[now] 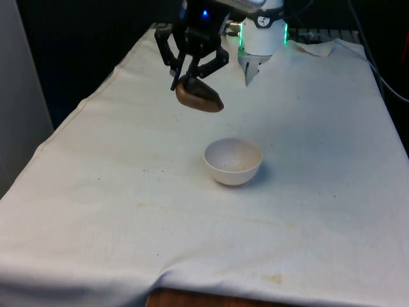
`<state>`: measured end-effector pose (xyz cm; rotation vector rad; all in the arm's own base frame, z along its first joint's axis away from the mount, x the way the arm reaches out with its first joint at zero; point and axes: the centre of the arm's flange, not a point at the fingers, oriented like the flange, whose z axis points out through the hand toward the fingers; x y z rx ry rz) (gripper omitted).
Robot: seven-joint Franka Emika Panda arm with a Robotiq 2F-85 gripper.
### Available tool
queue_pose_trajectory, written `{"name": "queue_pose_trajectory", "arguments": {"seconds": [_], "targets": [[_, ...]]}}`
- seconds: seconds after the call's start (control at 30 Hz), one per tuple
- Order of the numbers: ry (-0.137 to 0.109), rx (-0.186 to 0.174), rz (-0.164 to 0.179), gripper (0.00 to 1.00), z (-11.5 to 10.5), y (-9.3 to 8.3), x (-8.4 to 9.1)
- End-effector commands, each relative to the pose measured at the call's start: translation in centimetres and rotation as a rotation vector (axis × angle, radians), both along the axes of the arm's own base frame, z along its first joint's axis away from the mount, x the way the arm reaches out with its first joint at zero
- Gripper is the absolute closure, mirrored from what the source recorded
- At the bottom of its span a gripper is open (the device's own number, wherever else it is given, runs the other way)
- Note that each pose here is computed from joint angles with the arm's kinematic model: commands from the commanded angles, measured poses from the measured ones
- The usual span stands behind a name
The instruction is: Pour the coffee beans from the cup into the bowl.
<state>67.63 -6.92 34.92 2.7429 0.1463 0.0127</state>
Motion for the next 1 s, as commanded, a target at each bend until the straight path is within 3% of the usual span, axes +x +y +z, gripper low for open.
{"name": "queue_pose_trajectory", "arguments": {"seconds": [0.0, 0.23, 0.27, 0.5, 0.53, 0.57, 0.73, 0.8, 0.97], "targets": [[0.007, -0.018, -0.003, 0.99, 0.1, 0.3, 0.1], [0.008, -0.072, 0.002, 0.99, 0.2, 1.8, 0.3], [0.002, -0.062, 0.005, 0.99, 0.3, 1.6, 0.2], [-0.004, -0.125, 0.005, 0.99, 0.3, 3.1, 0.2], [-0.005, -0.111, 0.006, 0.99, 0.2, 2.8, 0.2], [-0.005, -0.132, 0.005, 0.99, 0.2, 3.3, 0.2], [-0.014, -0.175, 0.009, 0.99, 0.2, 4.4, 0.2], [-0.017, -0.169, 0.01, 0.99, 0.1, 4.4, 0.2], [-0.02, -0.216, 0.012, 0.99, 0.0, 5.6, 0.2]]}}
